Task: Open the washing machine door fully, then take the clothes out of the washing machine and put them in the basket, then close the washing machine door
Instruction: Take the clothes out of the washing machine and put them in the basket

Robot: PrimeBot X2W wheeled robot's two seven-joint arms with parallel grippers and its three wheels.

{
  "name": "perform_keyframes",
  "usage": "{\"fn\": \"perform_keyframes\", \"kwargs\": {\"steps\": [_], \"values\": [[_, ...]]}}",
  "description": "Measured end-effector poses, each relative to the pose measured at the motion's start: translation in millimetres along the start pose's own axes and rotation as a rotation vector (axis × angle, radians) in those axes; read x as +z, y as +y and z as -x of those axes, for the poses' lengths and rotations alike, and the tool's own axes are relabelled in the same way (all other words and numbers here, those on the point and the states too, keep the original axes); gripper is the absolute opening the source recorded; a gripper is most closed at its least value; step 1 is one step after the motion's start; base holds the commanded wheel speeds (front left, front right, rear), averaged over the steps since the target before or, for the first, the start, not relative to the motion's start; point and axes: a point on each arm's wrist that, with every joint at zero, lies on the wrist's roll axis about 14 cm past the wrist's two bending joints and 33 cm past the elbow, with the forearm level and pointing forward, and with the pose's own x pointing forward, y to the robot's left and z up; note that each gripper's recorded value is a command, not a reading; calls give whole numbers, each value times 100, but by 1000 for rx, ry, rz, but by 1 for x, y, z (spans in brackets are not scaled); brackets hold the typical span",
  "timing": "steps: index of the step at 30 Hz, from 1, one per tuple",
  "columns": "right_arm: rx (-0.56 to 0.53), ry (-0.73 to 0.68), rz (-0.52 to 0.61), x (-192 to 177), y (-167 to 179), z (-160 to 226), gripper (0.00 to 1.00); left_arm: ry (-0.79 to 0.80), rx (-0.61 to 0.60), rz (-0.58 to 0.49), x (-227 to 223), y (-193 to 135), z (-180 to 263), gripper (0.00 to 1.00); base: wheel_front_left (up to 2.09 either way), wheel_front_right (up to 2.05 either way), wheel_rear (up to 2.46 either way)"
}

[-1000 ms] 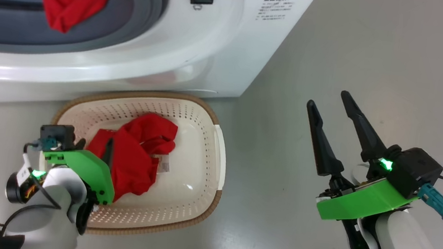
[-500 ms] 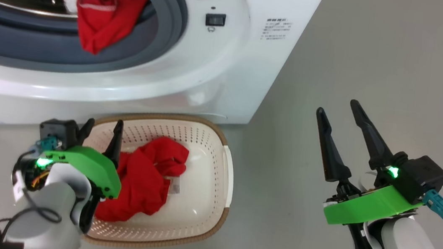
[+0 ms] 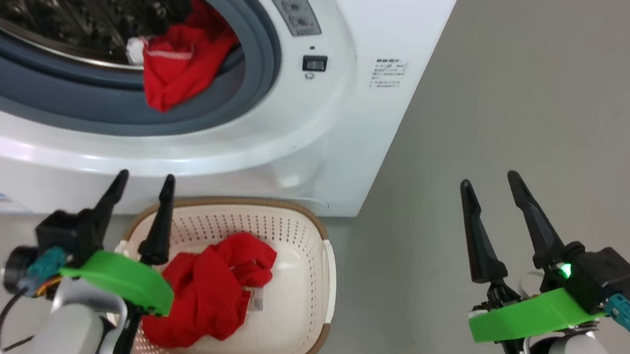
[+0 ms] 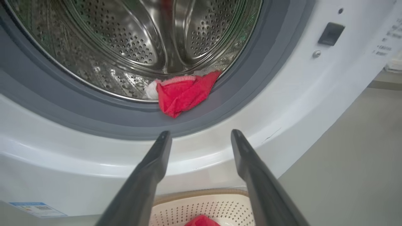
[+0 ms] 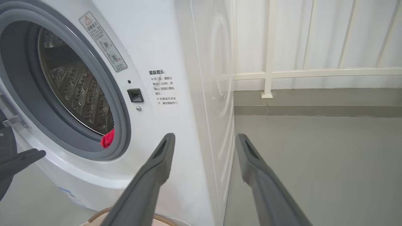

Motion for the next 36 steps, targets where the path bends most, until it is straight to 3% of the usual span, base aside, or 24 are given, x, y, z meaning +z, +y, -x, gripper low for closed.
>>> {"fn": "perform_keyframes", "kwargs": {"steps": [11, 36], "values": [[-19, -44, 23, 21, -1, 22, 100, -244, -4, -63, 74, -4, 41, 100, 0, 0, 0], [-90, -153, 62, 60, -7, 80, 100, -260, 90, -85, 72, 16, 110, 100, 0, 0, 0]]}}
